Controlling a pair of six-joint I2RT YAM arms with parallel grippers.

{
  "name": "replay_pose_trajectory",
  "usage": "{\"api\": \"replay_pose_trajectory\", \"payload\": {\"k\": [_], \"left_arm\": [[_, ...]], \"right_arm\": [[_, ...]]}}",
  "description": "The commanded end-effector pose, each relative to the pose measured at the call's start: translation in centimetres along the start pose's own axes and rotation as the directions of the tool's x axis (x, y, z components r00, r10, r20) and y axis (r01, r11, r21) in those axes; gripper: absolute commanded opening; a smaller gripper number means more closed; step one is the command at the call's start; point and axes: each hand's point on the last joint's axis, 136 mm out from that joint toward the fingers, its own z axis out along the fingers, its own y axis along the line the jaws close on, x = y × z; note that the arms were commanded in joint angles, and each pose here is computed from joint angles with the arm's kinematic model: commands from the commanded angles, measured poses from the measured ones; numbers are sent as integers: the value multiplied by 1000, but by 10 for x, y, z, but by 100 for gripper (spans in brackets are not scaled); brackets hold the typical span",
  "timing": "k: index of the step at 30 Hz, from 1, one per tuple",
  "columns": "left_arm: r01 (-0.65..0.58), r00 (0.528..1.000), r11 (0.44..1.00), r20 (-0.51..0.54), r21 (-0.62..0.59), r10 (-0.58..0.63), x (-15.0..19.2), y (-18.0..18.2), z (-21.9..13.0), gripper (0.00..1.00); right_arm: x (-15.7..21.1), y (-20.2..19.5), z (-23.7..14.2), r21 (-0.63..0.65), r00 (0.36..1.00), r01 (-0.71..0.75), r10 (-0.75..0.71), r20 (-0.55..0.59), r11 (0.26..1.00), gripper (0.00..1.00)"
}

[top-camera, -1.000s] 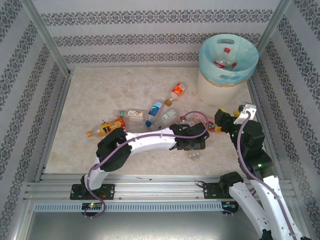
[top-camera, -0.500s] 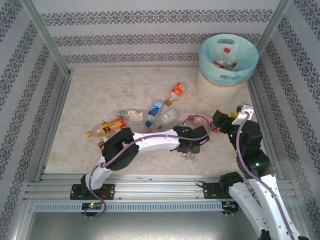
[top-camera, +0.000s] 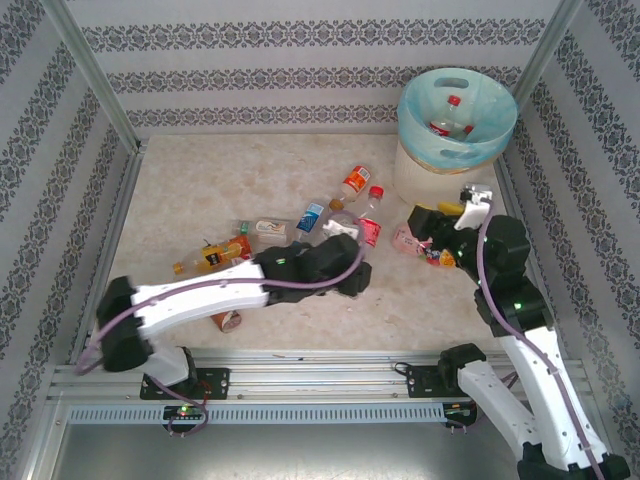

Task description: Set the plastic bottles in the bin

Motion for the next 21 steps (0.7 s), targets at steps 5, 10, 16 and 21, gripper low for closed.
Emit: {"api": "replay_pose_trajectory", "payload": {"k": [5,10,16,21], "left_arm": [[-305,922,952,262,35,285,-15,12,-45,41],[-371,890,929,292,16,350,-18,16,-61,41],[-390,869,921,325,-13,373,-22,22,-72,40],[-406,852,914,354,-19,386,-23,25,-79,40]], "right_arm": [[-24,98,7,-462,996,-6,-36,-81,887,69],[-10,123,21,-524,984,-6,-89,-157,852,69],[-2,119,35,-471,979,-3,-95,-182,882,62],[-5,112,38,-419,981,4,-85,-175,908,64]]}}
